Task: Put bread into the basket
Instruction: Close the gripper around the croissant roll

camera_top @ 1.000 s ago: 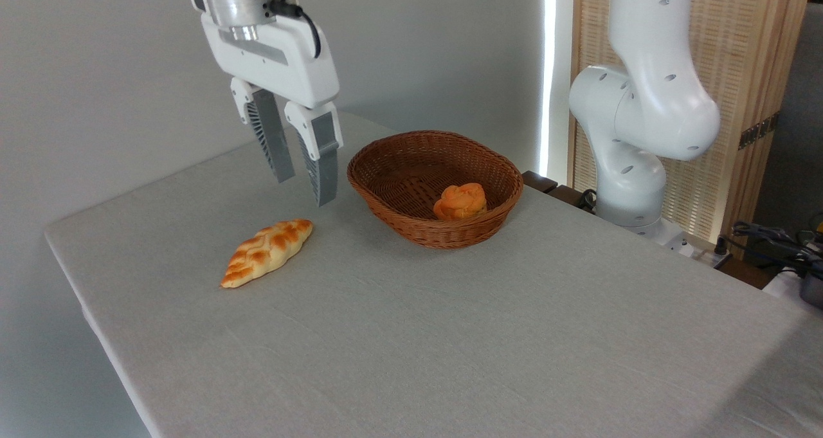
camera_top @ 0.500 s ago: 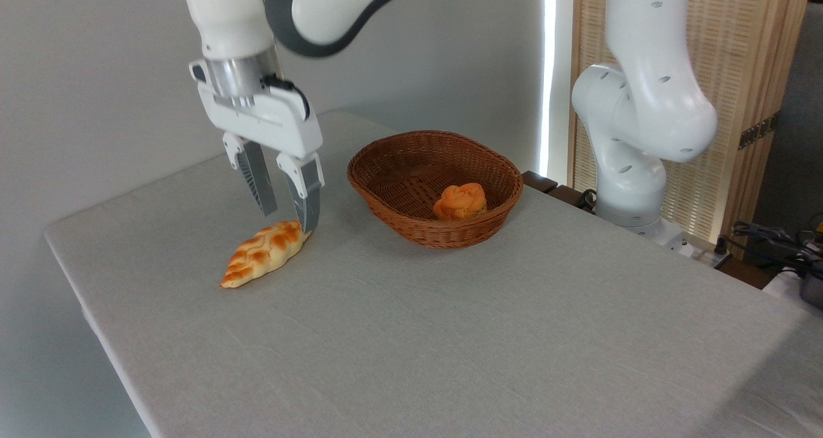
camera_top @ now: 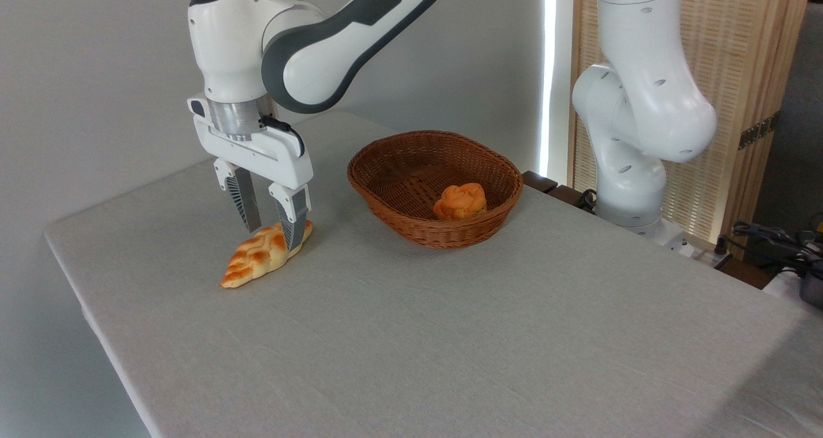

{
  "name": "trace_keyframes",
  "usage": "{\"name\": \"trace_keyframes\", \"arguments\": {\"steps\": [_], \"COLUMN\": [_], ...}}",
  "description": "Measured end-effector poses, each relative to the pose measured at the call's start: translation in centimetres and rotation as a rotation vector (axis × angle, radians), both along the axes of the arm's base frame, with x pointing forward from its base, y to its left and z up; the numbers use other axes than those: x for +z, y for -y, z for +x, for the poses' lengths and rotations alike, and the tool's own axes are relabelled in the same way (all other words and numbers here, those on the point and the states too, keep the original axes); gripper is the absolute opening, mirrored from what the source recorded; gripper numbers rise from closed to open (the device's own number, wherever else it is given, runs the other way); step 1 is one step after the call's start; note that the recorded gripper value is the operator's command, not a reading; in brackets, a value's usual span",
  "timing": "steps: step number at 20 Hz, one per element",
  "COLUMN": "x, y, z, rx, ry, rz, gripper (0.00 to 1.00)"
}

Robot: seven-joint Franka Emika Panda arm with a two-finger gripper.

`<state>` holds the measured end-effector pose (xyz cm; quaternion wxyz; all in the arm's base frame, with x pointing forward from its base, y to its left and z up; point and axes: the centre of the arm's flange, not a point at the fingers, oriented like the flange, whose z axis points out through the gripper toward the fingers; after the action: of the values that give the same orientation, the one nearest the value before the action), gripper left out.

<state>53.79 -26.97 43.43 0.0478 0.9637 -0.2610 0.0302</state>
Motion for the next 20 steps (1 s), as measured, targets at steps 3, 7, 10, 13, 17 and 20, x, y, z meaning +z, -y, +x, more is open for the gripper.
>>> {"name": "trace_keyframes", "arguments": {"steps": [3,7,10,13,17,20], "x": [-0.7,-1.8,-2.0,-2.2,-2.2,-2.2], "y": [0.7,1.7,1.9,2.0,2.0,1.9], "z": [-0.2,-0.3,-0.4,-0.3,-0.3,-0.3], "rx": [-0.012,-0.027,-0.031,-0.033,-0.042,-0.043], "ry": [-0.007,-0.012,-0.016,-0.017,-0.017,-0.017], "rz": [-0.002,-0.008,-0.008,-0.008,-0.007,-0.007], "gripper": [1.0,1.0,0.66,0.32,0.32,0.32]}}
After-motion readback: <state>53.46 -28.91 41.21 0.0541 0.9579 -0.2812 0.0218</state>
